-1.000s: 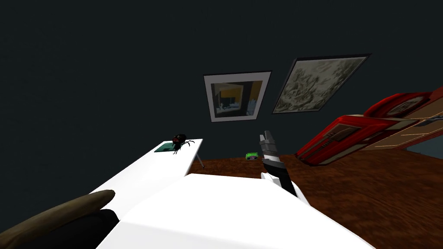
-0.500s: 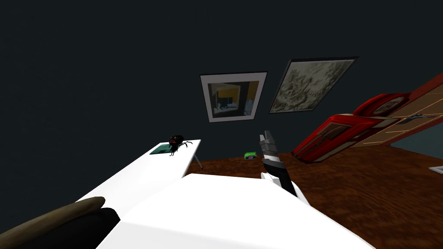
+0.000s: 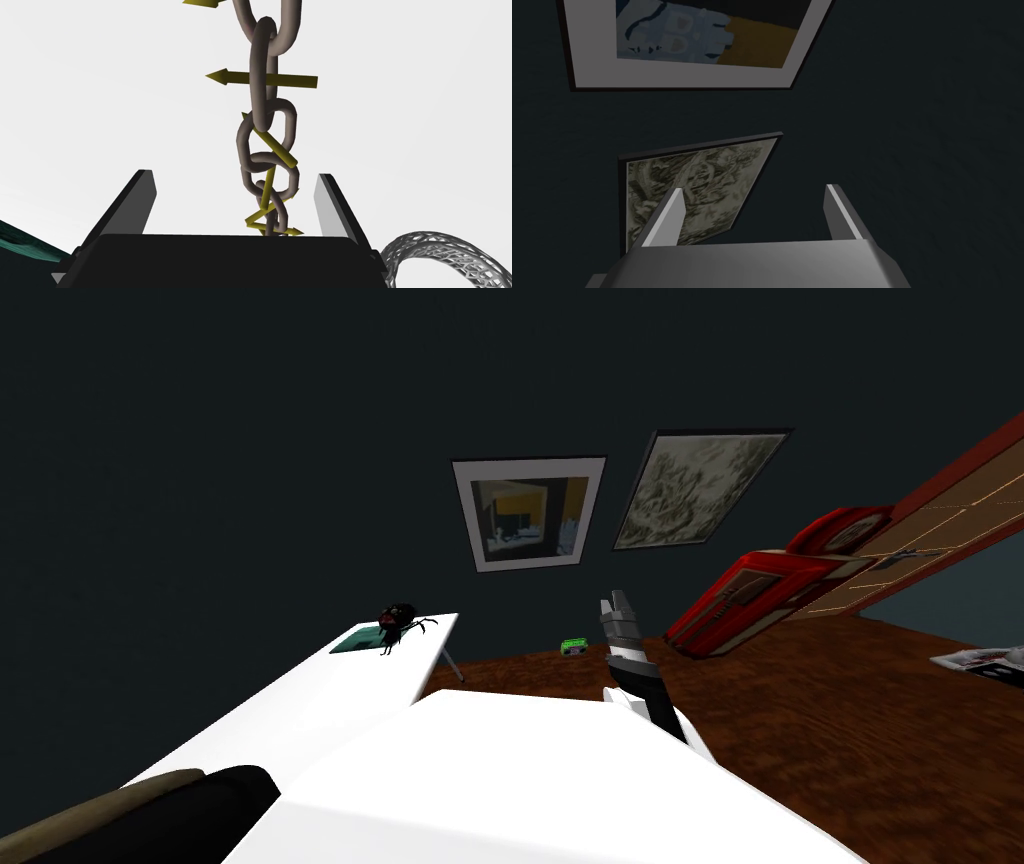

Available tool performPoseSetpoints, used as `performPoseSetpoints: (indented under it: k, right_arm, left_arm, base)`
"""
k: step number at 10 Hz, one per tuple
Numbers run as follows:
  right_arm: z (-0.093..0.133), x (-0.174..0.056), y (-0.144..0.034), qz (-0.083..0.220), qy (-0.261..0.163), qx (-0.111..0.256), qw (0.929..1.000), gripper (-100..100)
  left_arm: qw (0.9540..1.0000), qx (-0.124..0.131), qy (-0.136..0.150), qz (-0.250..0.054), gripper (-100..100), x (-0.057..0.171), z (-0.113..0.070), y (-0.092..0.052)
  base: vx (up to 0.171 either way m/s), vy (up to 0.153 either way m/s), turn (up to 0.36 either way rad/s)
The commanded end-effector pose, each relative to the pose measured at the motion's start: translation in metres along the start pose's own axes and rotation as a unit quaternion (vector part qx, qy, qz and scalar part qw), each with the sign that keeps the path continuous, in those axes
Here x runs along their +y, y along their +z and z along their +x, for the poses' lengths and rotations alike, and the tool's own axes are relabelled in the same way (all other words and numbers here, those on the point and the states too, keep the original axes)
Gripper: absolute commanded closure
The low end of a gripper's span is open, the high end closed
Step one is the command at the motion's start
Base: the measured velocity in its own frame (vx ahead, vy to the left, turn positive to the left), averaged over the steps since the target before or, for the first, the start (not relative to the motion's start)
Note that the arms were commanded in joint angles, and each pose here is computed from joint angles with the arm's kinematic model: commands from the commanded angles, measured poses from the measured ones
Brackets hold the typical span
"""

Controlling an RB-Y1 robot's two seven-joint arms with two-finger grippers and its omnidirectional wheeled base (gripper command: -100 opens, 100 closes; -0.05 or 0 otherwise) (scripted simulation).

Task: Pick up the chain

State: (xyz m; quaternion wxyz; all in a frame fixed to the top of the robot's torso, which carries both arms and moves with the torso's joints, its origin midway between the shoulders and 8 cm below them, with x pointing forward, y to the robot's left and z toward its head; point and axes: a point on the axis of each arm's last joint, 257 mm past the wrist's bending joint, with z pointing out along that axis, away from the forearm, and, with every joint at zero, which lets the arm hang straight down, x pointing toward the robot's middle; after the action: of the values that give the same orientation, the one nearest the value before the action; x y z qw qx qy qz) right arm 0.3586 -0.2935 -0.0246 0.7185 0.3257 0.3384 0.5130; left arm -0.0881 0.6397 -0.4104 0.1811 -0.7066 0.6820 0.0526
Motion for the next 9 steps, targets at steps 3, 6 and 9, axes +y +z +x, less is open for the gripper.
performPoseSetpoints:
  k: [3,6,9]
  right_arm:
    - [0.0,0.0,0.0,0.0,0.0,0.0,1.0,0]
    - [0.0,0.0,0.0,0.0,0.0,0.0,1.0,0]
    - [0.0,0.0,0.0,0.0,0.0,0.0,1.0,0]
  left_arm:
    - [0.9999,0.003,-0.012,-0.003,-100,0.024,-0.009,0.002]
    - [0.9998,0.006,-0.018,-0.008,-100,0.042,-0.015,0.002]
    - [0.9995,0.009,-0.023,-0.017,-100,0.061,-0.02,0.001]
  base:
    - [0.016,-0.036,-0.052]
    - [0.018,-0.045,-0.077]
    - [0.021,-0.029,-0.054]
